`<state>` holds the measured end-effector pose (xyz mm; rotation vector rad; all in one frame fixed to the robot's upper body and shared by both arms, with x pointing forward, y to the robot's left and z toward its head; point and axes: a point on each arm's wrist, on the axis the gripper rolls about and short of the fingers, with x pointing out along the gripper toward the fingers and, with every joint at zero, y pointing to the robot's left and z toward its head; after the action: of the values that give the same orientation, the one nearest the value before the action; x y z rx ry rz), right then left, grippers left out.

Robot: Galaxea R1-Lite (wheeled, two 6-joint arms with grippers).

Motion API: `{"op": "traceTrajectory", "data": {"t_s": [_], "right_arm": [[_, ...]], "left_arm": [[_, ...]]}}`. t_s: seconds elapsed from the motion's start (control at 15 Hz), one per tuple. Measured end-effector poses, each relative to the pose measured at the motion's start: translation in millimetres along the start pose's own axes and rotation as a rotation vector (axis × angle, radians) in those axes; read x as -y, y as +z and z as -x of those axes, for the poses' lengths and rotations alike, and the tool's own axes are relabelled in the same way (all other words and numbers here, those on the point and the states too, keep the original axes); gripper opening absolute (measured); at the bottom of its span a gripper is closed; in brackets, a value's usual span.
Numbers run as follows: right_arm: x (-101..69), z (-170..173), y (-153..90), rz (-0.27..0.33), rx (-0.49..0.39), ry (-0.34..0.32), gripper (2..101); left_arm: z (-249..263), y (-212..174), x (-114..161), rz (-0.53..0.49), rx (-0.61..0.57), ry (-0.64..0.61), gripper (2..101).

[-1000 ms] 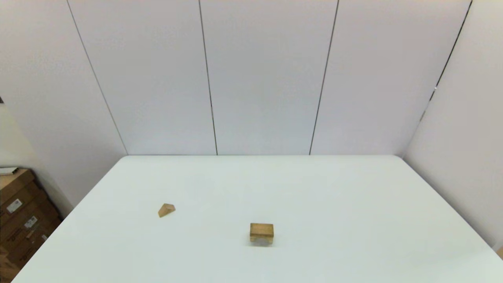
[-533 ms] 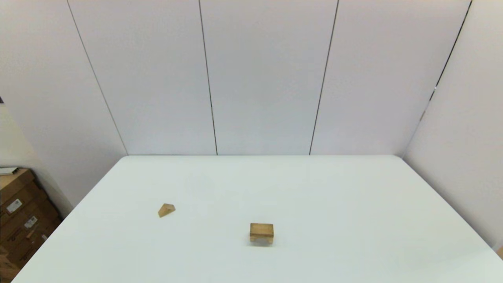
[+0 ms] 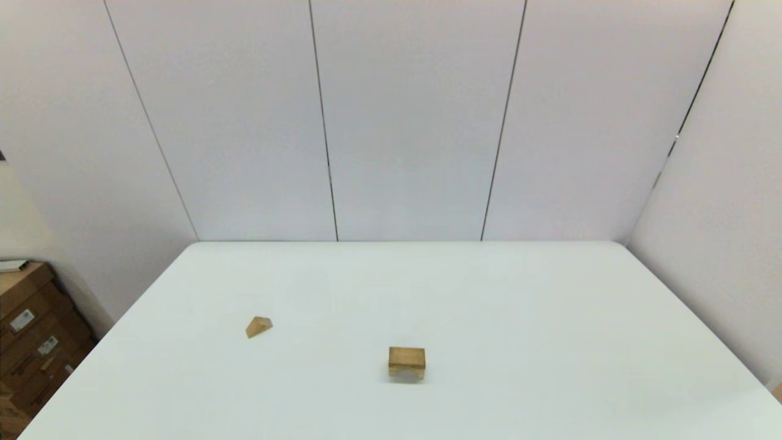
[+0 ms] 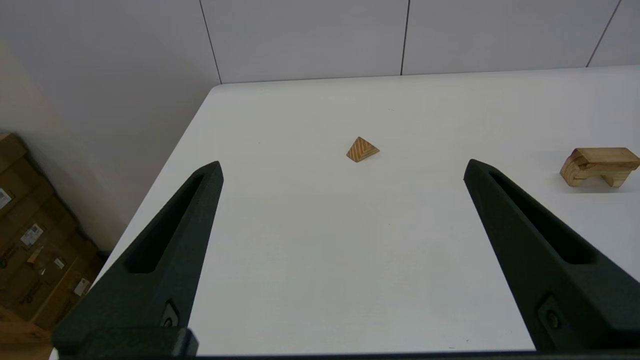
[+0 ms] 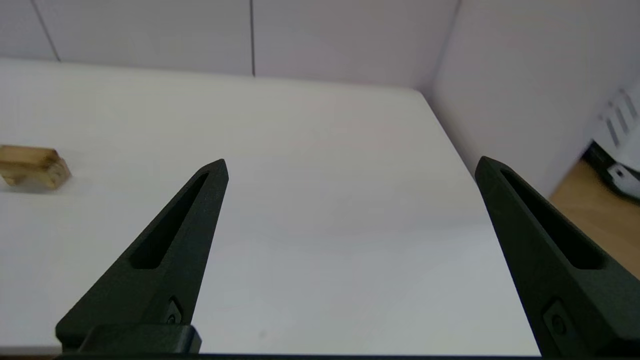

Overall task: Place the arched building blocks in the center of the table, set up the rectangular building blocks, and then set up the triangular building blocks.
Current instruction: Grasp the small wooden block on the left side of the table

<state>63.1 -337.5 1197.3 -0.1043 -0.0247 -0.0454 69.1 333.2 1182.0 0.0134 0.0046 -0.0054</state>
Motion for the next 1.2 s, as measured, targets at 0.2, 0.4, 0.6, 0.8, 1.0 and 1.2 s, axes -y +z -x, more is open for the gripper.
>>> {"op": "traceTrajectory", "data": {"t_s": [0.2, 0.4, 0.6, 0.8, 1.0, 1.2], "right_arm": [[-2.1, -4, -6, 0.005, 0.047, 0.054, 97.3], [-3.3, -5, -15, 0.003, -0.019, 0.07, 97.3], [-3.3, -5, -15, -0.009, -0.02, 0.069, 97.4], [-3.3, -5, -15, -0.012, -0.019, 0.069, 97.4], [-3.3, -5, -15, -0.014, -0.019, 0.07, 97.4], [-3.3, -5, -15, -0.014, -0.019, 0.068, 97.5]], "left_arm": [[0, 0, 0, 0.0, 0.0, 0.0, 97.8], [0, 0, 0, 0.0, 0.0, 0.0, 97.8], [0, 0, 0, 0.0, 0.0, 0.0, 97.8], [0, 0, 0, 0.0, 0.0, 0.001, 97.8], [0, 0, 0, 0.0, 0.0, 0.0, 97.8], [0, 0, 0, 0.0, 0.0, 0.0, 97.8]]}}
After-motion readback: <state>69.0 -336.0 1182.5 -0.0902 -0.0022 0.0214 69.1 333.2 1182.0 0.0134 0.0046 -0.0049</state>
